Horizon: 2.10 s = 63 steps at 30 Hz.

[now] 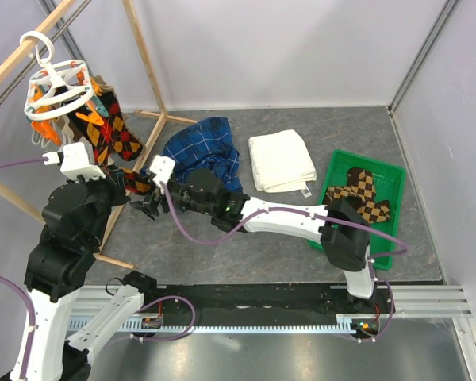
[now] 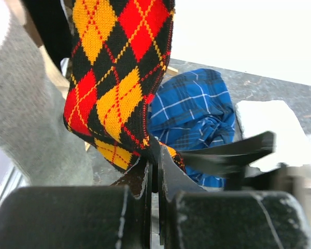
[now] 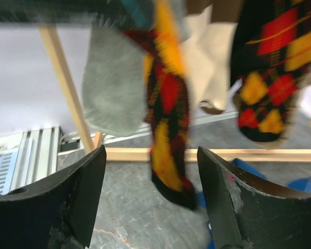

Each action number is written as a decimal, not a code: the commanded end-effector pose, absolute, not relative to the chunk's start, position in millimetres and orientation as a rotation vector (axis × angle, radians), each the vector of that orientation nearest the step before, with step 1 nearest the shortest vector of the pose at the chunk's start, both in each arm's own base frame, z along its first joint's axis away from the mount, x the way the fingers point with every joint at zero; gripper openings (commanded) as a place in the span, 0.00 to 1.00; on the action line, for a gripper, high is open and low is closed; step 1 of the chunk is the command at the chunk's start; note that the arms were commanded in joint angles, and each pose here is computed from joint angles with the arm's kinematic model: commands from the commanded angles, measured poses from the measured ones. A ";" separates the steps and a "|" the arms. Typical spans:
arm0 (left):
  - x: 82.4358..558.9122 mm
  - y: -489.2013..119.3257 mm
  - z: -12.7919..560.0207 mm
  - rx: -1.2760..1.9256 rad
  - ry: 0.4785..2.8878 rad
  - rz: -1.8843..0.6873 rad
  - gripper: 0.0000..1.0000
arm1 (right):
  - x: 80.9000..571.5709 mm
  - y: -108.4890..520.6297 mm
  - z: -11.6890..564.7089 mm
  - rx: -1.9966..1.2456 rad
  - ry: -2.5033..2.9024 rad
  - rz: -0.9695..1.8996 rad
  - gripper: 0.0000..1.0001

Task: Remove the socks clipped to the hanger
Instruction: Remove the sock from the hanger.

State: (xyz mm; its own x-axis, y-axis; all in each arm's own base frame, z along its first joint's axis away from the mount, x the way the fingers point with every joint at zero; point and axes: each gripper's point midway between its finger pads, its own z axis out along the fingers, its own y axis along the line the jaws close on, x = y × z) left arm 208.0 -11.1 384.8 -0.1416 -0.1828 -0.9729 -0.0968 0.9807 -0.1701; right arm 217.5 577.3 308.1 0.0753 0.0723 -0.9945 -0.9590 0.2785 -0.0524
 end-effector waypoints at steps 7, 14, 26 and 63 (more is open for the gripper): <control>197.6 -25.4 412.2 -0.166 1.640 -0.204 0.09 | 210.5 596.7 340.9 -0.925 1.146 1.023 0.00; 199.1 -30.8 447.0 -0.079 1.559 -0.205 0.50 | 213.4 595.1 337.7 -0.866 1.182 1.033 0.00; 236.5 -65.9 520.4 0.064 1.435 -0.270 0.53 | 207.1 607.2 331.0 -0.856 1.235 1.089 0.00; 286.0 13.9 502.3 -0.290 1.603 0.288 0.54 | 215.2 535.7 347.9 -0.617 1.318 0.519 0.00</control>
